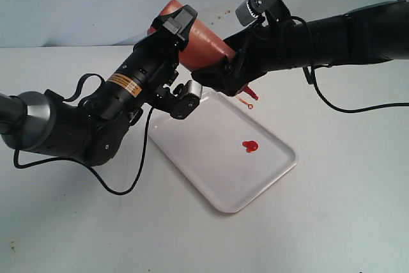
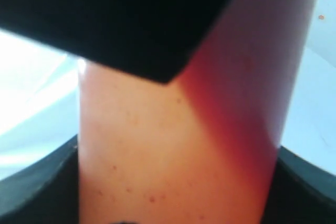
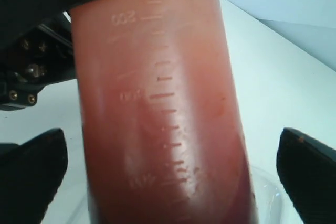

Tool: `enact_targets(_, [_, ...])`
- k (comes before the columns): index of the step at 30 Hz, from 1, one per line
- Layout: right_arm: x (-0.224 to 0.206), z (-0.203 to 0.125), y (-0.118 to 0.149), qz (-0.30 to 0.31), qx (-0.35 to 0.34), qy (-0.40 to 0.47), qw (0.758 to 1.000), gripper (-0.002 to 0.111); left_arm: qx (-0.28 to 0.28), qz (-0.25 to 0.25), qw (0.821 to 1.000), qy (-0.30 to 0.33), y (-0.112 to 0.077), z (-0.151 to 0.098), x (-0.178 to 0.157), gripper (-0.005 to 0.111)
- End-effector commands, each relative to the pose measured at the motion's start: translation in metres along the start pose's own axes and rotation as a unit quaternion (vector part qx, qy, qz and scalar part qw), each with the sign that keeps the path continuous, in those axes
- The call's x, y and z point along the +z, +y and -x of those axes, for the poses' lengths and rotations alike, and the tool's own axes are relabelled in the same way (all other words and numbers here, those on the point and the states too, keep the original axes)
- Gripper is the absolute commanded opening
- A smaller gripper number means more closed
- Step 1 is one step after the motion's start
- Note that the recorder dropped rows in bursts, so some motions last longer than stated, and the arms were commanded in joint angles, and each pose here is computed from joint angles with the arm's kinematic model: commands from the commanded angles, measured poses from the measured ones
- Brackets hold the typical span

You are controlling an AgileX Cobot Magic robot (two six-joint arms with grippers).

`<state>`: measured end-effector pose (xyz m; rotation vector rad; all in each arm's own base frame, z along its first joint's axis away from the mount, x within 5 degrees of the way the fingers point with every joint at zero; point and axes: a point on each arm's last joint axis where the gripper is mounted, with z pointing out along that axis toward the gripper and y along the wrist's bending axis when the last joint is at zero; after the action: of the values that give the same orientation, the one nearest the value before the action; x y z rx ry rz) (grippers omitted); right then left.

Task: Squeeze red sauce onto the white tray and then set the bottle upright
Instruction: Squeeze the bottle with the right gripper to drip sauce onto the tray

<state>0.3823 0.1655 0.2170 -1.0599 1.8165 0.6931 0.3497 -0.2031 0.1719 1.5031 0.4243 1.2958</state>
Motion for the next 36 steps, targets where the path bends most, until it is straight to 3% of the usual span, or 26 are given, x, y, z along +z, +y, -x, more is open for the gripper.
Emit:
enact_targets(1, [-0.0030,0.0043,0.0000,0.002,-0.002,-0.006,1.000,0.105,-0.016,0.033,0.999,0.030,0.0123,-0.0087,0.0001,0.000])
enact_targets(6, [-0.0030,0.0043,-0.0001,0.002,0.003,-0.006,1.000,0.102,-0.016,0.033,0.999,0.030,0.0123,-0.0087,0.0001,0.000])
enact_targets(9, [-0.0030,0.0031,-0.0002,0.001,0.000,0.001,1.000,0.093,-0.016,0.033,0.999,0.030,0.0123,-0.0087,0.0001,0.000])
enact_targets(11, [-0.0030,0.0007,0.0000,0.002,-0.014,0.014,1.000,0.075,-0.016,0.033,0.999,0.030,0.0123,-0.0087,0.0001,0.000])
enact_targets(16, [-0.0032,-0.0026,0.0010,0.009,-0.039,0.032,0.999,0.006,-0.016,0.032,0.999,0.030,0.0121,-0.0086,0.0001,0.000])
enact_targets(17, [-0.0032,-0.0026,0.0010,0.009,-0.038,0.032,0.999,0.000,-0.016,0.031,0.999,0.029,0.0120,-0.0085,0.0001,0.000])
enact_targets(36, [-0.0030,0.0024,-0.0002,0.001,-0.007,0.004,1.000,0.004,-0.016,0.030,0.999,0.029,0.0118,-0.0084,0.0001,0.000])
